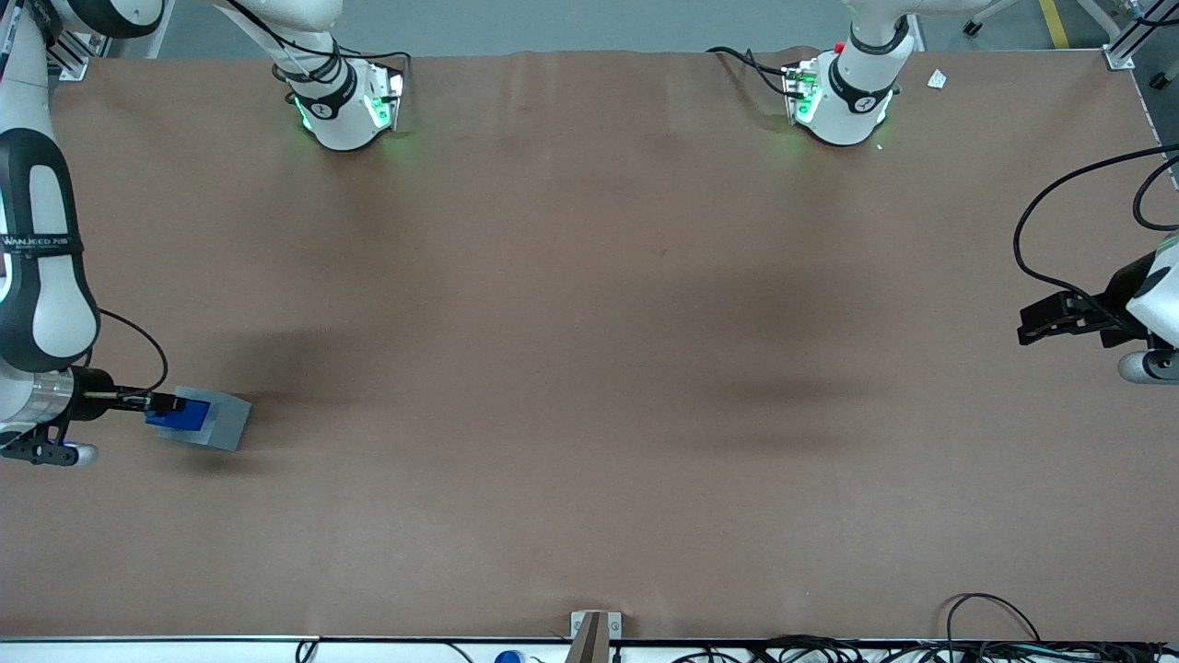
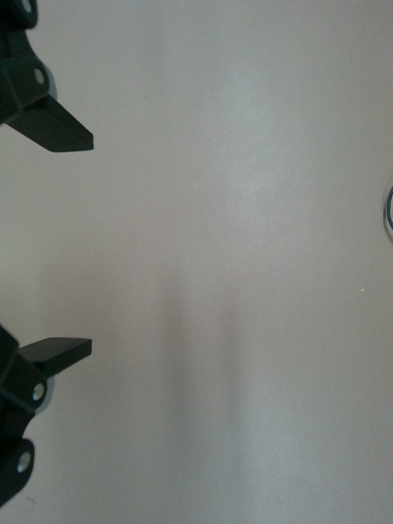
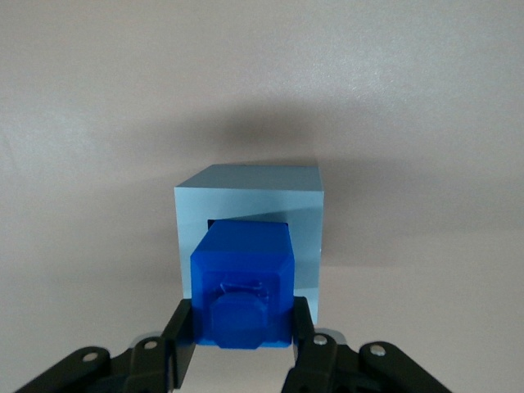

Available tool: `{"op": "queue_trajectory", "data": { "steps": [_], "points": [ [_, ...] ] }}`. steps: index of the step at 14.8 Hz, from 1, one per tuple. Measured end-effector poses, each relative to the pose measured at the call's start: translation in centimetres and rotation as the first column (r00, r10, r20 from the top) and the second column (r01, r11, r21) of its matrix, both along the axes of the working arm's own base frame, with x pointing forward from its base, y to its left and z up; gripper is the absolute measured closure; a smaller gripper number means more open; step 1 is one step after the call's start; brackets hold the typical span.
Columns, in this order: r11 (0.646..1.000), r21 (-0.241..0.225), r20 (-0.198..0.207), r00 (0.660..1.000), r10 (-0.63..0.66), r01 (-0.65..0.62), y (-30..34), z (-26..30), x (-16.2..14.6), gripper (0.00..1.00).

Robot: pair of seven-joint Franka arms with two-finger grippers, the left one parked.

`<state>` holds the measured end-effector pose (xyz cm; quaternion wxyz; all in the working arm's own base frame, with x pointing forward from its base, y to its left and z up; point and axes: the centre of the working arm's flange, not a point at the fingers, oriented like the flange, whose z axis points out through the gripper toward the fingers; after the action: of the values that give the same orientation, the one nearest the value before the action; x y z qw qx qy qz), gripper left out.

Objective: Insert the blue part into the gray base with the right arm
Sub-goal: 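Push the blue block into the gray base's square opening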

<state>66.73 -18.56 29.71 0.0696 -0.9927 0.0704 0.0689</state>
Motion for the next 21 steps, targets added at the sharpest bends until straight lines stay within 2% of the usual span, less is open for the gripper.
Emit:
{"op": "queue_trajectory", "data": {
  "steps": [7,10,15,21],
  "points": [
    [1.0,-0.005,0.025,1.0,0.004,-0.004,0.9,0.0,0.6,0.49],
    [1.0,-0.021,0.037,0.999,0.005,-0.004,1.2,0.1,0.9,0.49],
    [0.998,-0.056,0.023,1.0,-0.01,0.012,2.0,0.0,1.1,0.49],
    [0.997,-0.076,0.011,1.0,0.004,-0.003,2.1,-0.1,1.0,0.49]
  ]
}}
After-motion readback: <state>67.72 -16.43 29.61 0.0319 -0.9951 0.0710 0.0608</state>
